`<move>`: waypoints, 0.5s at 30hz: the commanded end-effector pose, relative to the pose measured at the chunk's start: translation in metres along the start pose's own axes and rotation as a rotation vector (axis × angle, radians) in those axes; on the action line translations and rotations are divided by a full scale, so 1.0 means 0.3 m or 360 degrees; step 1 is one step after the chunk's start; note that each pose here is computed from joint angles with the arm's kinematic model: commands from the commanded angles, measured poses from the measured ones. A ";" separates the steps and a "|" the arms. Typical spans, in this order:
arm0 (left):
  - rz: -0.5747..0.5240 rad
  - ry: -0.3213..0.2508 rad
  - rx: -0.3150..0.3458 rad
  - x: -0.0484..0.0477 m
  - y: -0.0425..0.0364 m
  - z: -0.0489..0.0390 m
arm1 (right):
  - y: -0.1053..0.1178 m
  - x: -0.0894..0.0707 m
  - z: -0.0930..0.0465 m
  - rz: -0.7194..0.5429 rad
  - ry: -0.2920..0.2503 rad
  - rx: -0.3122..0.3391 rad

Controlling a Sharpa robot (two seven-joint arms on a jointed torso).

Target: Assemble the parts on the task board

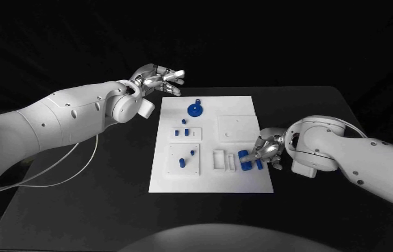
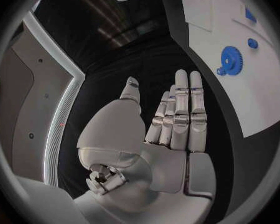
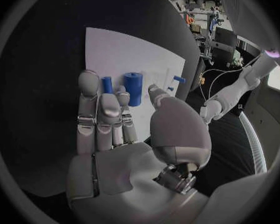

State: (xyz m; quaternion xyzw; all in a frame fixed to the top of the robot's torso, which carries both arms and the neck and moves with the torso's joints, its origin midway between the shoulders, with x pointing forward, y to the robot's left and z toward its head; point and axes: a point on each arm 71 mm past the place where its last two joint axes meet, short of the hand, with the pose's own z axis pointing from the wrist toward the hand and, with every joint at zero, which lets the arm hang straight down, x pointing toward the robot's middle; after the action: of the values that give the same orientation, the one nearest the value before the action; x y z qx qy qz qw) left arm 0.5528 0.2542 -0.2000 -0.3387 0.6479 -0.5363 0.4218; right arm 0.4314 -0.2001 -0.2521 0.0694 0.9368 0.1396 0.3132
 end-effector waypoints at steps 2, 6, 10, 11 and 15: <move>0.0007 0.0034 0.0023 0.009 -0.004 0.000 | 0.000 0.012 0.012 -0.0060 -0.0004 0.0074; 0.0011 0.0033 0.0020 0.009 -0.003 0.000 | 0.004 0.022 0.024 -0.0058 -0.0001 0.0078; 0.0013 0.0033 0.0018 0.009 -0.003 0.000 | 0.003 0.032 0.034 -0.0059 0.0007 0.0088; 0.0013 0.0033 0.0018 0.009 -0.003 0.000 | 0.003 0.035 0.037 -0.0060 0.0010 0.0091; 0.0013 0.0035 0.0017 0.009 -0.003 0.000 | 0.002 0.046 0.048 -0.0063 0.0030 0.0096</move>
State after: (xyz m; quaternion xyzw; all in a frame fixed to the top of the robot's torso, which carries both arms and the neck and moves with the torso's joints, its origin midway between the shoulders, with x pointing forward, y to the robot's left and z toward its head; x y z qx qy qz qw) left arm 0.5525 0.2542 -0.2000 -0.3344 0.6504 -0.5349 0.4230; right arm 0.4329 -0.1905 -0.2618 0.0596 0.9377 0.1328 0.3155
